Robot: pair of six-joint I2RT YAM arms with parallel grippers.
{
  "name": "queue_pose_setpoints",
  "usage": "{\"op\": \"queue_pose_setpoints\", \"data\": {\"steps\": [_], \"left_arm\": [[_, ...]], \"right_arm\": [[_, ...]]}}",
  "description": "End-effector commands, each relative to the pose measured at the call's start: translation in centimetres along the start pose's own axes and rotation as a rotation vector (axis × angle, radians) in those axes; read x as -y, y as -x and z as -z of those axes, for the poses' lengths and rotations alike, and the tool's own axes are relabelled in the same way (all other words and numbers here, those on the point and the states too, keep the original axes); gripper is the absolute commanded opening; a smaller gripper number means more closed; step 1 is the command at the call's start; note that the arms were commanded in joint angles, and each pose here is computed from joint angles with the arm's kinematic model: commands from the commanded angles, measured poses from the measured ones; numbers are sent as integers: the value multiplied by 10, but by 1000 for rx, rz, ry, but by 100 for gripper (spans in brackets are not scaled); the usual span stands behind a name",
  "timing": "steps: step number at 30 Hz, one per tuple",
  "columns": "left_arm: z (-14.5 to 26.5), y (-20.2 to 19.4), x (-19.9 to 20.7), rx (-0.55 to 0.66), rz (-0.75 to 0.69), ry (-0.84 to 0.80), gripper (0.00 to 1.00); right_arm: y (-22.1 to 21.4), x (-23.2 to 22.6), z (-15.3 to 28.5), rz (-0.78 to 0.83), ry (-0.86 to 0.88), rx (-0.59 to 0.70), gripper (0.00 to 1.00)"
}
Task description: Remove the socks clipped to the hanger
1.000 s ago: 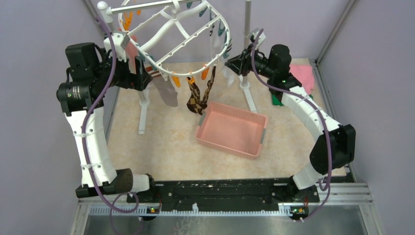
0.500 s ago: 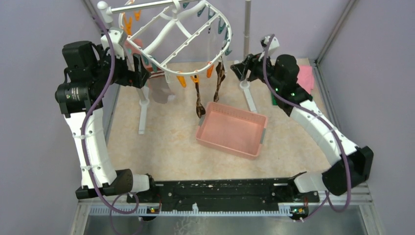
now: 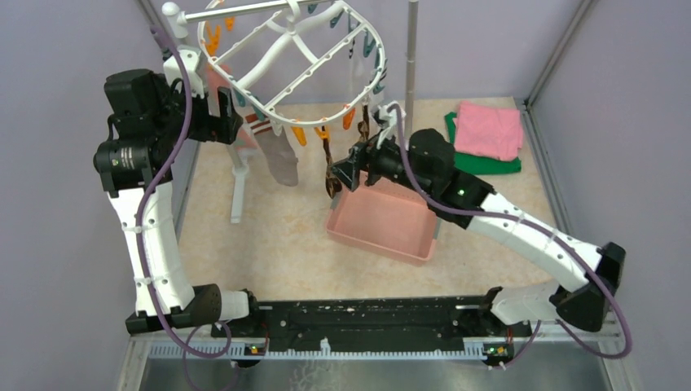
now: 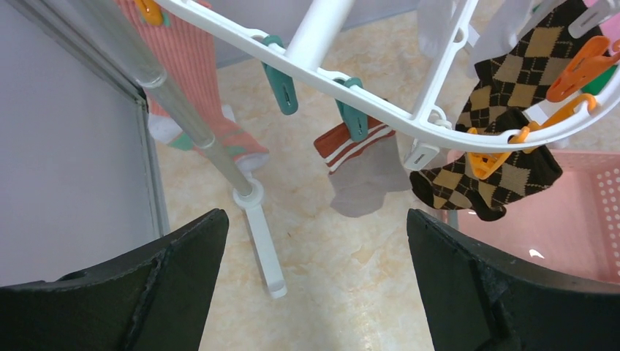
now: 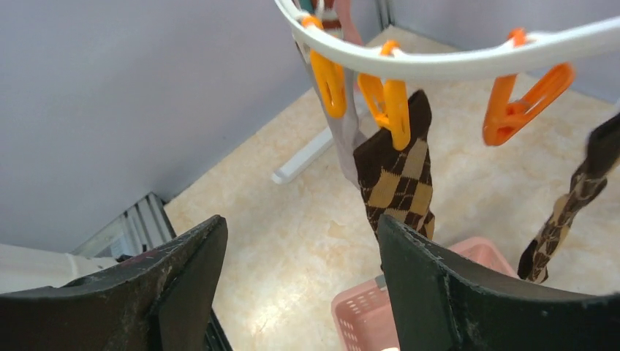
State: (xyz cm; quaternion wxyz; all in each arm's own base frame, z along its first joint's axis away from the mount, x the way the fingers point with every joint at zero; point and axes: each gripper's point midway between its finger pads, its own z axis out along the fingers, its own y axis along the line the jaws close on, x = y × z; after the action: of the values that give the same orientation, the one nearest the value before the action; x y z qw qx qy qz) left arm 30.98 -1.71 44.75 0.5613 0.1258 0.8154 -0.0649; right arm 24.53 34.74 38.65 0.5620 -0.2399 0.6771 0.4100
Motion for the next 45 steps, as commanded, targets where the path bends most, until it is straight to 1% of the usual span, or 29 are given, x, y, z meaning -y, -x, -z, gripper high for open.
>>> {"op": "queue_pose_setpoints", "data": {"steps": [1,6,7,8,9,13,15,19,24,28,30,32,33,34,35,36,37,38,40,43,45], "left_arm": [[9,14,-12,53,-24,78,99],[9,14,-13,53,-19,88,99],[9,14,-13,53,-17,90,99],[9,14,-14,53,-15,93,99],[9,13,-14,51,-14,96,99],[10,12,-16,47,-19,105,99],[10,10,-15,43,-22,101,99],[5,5,-15,35,-24,92,99],[3,2,-14,29,-33,82,99],[3,-1,-15,30,-43,88,99],[2,-3,-15,25,-43,92,99],[1,-4,-16,21,-47,93,99],[1,-5,-16,21,-49,91,99],[1,-5,-16,21,-51,93,99],[1,-5,-16,22,-52,94,99],[0,-6,-17,21,-51,94,99],[0,-5,-16,23,-53,92,99],[0,-4,-16,25,-52,92,99],[0,-4,-16,28,-52,88,99],[-1,-5,-15,25,-50,84,99],[-2,-6,-16,22,-46,89,99]], "right_arm": [[-13,1,-25,13,-13,-40,71],[-39,-18,-61,65,25,-109,63],[-48,-18,-71,81,11,-132,59],[-49,-12,-79,85,-29,-138,54],[-50,-4,-86,85,-79,-142,45],[-49,31,-99,119,-264,-144,26],[-47,52,-95,115,-337,-147,16],[-34,98,-69,12,-402,-94,0],[-17,141,-36,-27,-480,-38,0],[-1,172,-21,-46,-542,-3,0],[2,177,-18,-50,-548,0,0],[3,173,-18,-50,-524,-8,0],[4,168,-18,-51,-498,-8,4],[4,162,-18,-57,-467,-7,17],[6,154,-17,-68,-434,1,34],[8,145,-15,-74,-403,9,48],[13,136,-12,-75,-377,26,58],[18,125,-8,-74,-351,43,63],[28,101,-3,-52,-314,70,69],[36,68,-4,-15,-283,79,76],[37,51,-9,-10,-259,78,78]]}}
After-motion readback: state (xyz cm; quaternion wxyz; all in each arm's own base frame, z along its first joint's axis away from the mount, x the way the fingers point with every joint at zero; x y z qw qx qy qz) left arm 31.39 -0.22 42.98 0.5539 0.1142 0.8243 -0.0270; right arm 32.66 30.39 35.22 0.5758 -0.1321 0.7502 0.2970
